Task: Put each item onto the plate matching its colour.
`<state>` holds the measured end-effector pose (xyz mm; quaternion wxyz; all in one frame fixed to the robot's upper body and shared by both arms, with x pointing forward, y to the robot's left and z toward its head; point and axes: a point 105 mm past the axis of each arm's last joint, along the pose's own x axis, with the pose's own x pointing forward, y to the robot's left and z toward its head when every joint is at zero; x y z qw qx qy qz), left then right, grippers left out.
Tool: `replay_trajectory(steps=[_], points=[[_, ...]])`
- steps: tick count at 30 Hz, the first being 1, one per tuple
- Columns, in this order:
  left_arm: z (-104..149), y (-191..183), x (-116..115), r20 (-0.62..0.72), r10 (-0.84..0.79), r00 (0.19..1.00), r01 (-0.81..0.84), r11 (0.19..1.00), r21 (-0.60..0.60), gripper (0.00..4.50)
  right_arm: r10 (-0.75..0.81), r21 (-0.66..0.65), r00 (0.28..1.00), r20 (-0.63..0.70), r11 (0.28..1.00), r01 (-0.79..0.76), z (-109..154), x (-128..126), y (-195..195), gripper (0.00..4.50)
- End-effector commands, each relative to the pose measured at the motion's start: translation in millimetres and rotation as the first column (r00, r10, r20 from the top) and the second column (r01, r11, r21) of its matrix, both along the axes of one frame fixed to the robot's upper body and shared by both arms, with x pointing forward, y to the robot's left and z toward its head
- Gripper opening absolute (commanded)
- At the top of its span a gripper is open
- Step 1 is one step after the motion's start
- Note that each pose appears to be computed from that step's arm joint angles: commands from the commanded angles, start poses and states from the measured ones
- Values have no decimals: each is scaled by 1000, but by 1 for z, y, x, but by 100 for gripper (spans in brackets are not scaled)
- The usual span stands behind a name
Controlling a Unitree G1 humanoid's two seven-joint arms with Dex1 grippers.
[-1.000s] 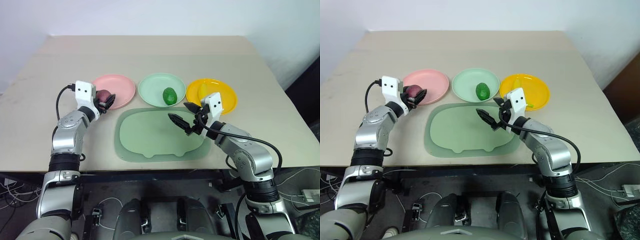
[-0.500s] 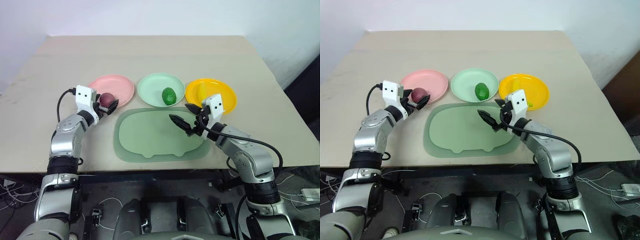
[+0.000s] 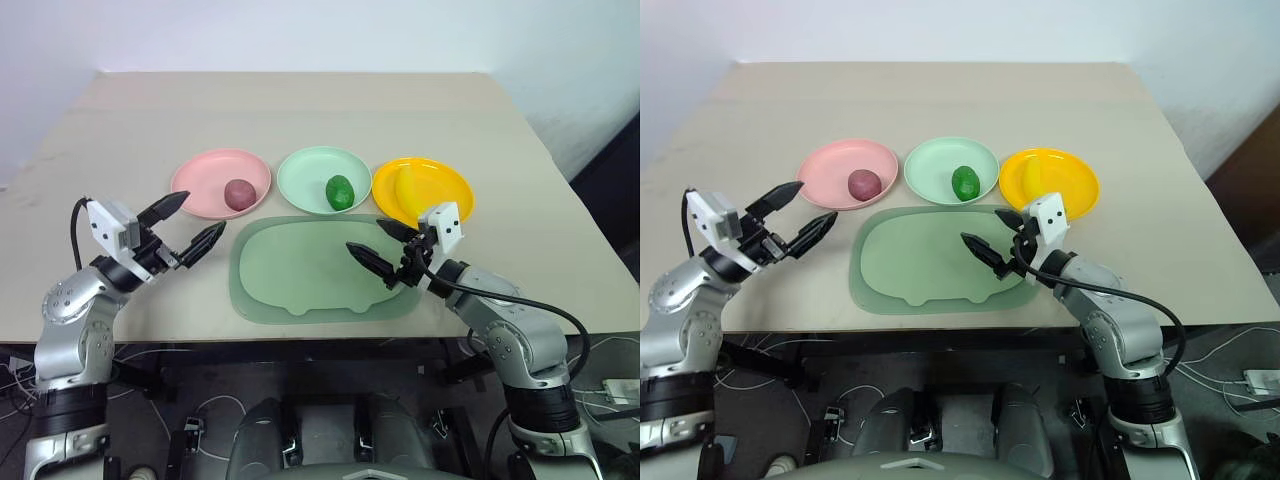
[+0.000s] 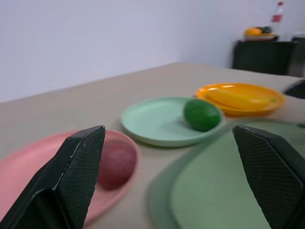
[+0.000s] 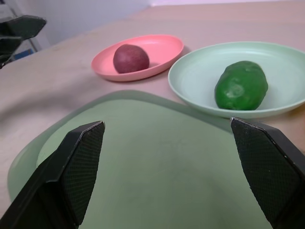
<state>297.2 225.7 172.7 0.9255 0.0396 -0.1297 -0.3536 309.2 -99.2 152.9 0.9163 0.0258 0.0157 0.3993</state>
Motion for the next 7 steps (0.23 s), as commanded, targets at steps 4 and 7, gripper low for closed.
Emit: replay_trajectory(steps=[4,7], points=[[-12,-4,-23,-5,-45,999,45,999,1,449,90,-53,995,31,995,-89,0,-10,2,450],[-16,-6,-28,-12,-45,999,45,999,1,449,97,-46,995,36,994,-95,3,-9,2,450]])
